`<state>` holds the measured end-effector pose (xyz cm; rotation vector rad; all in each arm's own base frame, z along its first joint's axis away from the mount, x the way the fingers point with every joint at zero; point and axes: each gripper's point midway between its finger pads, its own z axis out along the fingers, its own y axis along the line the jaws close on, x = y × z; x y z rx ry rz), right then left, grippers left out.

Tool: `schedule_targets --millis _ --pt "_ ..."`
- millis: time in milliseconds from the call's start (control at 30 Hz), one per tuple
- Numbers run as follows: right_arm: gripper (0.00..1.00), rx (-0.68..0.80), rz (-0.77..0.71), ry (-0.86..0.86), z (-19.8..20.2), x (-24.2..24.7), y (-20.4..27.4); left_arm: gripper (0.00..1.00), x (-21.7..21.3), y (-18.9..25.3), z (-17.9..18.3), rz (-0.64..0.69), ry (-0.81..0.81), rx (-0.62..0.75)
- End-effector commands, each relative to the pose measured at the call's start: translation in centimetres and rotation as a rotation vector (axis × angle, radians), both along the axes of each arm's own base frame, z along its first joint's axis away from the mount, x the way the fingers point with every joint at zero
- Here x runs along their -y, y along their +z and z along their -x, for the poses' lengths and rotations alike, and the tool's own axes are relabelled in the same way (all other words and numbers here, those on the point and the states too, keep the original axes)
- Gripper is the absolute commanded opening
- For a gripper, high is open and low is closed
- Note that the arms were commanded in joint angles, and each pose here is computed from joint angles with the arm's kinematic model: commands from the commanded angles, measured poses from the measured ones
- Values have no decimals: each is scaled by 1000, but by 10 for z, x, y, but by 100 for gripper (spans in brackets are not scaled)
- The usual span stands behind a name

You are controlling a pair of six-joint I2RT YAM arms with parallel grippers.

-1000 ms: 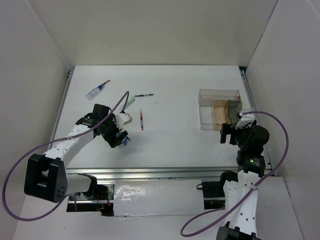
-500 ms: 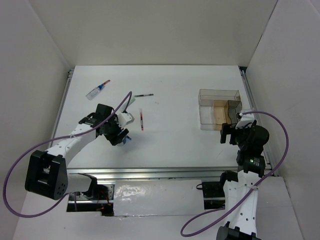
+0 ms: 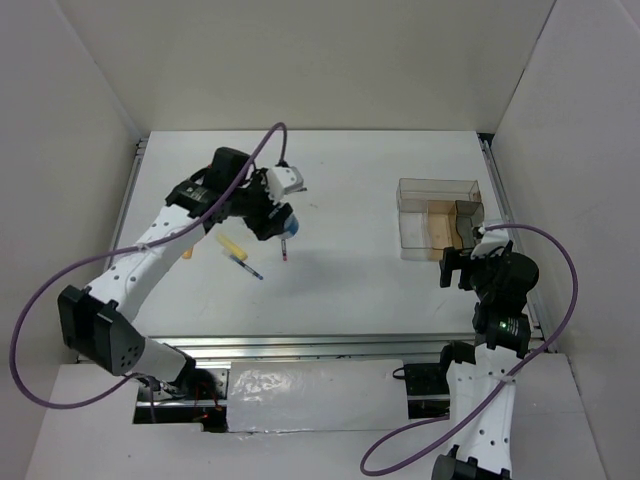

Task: Sort the stationery into containers
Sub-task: Pick up the stationery from the center of the board, then place the stationery at the center of the board, then pick up the stationery from the center of the board.

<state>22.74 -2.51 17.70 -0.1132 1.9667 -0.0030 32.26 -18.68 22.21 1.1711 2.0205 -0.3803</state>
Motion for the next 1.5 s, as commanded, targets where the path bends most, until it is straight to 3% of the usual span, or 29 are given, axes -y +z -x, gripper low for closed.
schedule_targets --millis 0,300,467,567,700,767,933,1067,1133,1167,1333,1467 --pt "100 64 2 -4 -1 -1 26 37 50 -12 8 41 -72 -98" --pt "100 53 -4 15 0 -4 29 31 143 -81 -7 -51 -91 -247" --pt "100 49 -11 5 0 -3 29 31 164 -114 -19 -99 -61 -272" --pt "100 44 -9 23 1 -5 29 37 173 -120 -23 -109 -41 -271" --pt "100 55 -26 64 3 -14 35 72 171 -129 -19 -121 -2 -308" --pt "100 42 -37 75 4 -17 37 99 171 -126 -11 -105 -22 -322" --pt "100 25 -31 114 2 -20 55 99 167 -77 -5 -10 -36 -252" --pt "100 5 -34 185 -6 -28 68 99 144 -27 -4 78 -1 -188" --pt "100 -27 -25 271 -14 -50 73 99 112 3 -11 136 66 -131" --pt "100 -62 27 220 -20 -46 67 99 84 27 -20 175 129 -78" --pt "100 -171 81 431 -33 -95 47 99 -9 22 -18 197 339 -82" --pt "100 -159 158 581 -47 -141 43 99 -76 17 0 193 508 3"
